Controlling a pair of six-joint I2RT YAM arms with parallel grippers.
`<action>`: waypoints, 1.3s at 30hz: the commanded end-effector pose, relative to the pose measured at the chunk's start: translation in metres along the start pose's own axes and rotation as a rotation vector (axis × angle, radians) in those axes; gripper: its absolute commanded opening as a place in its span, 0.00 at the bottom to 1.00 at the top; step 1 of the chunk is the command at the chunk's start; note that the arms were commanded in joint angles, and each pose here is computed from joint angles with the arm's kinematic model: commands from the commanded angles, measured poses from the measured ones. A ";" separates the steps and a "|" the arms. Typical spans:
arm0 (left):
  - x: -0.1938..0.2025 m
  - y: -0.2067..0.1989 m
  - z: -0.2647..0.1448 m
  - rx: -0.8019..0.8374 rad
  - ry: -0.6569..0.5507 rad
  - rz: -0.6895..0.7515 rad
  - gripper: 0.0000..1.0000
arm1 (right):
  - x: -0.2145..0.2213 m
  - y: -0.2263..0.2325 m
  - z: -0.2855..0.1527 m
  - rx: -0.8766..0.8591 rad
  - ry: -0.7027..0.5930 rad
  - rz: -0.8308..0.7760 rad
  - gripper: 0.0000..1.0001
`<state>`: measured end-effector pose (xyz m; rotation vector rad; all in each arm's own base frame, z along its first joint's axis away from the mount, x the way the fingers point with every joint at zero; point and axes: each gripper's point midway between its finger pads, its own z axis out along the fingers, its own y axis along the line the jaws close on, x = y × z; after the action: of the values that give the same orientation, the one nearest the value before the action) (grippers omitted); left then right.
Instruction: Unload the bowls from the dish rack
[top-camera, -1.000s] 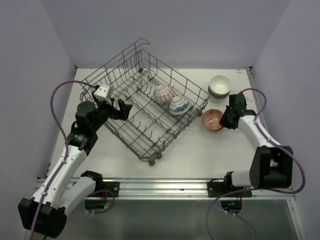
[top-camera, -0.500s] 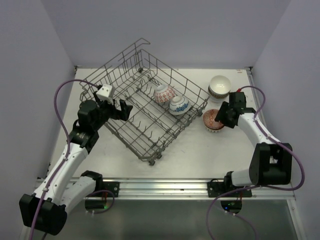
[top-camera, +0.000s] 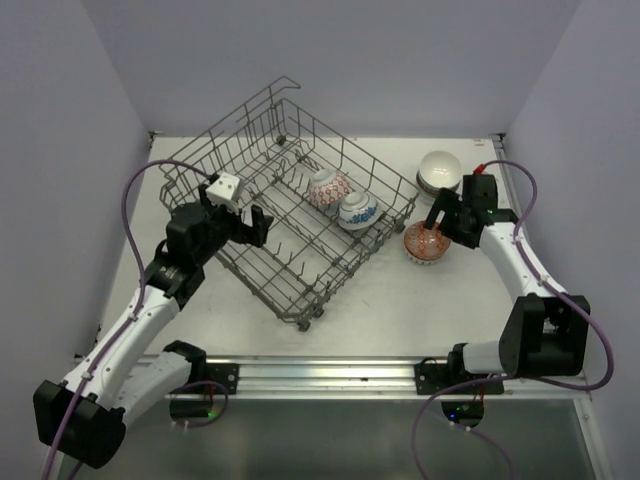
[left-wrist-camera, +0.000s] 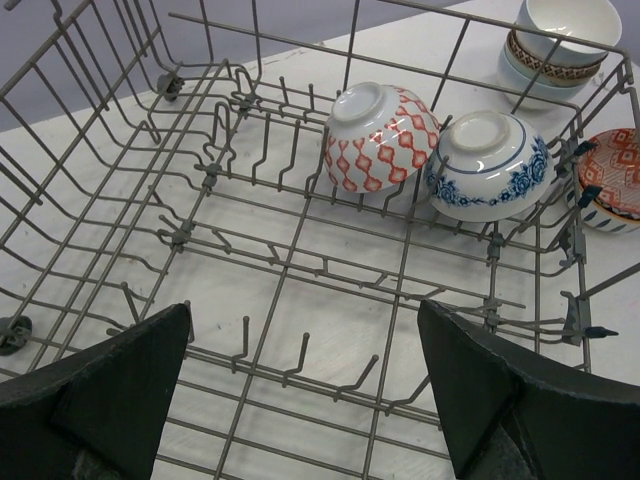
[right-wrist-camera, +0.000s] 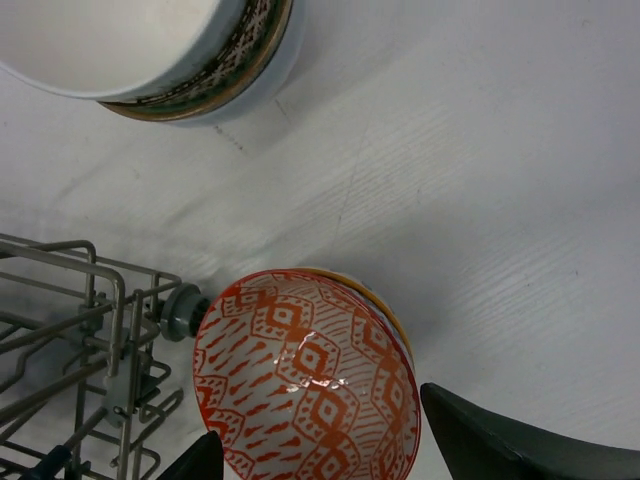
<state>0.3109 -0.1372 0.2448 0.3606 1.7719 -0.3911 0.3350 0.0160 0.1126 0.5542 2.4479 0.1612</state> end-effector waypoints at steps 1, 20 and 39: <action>0.005 0.002 0.003 -0.026 0.008 0.044 1.00 | -0.016 0.010 -0.015 -0.035 -0.039 -0.020 0.86; 0.000 -0.018 0.004 0.066 -0.050 0.058 1.00 | -0.019 0.002 -0.042 -0.018 -0.106 -0.017 0.89; -0.024 -0.022 0.035 0.078 -0.031 0.044 1.00 | -0.019 -0.008 -0.055 -0.006 -0.213 0.035 0.93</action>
<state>0.3183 -0.1602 0.2191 0.4479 1.8230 -0.4063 0.3076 0.0040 0.1557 0.5620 2.2925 0.1175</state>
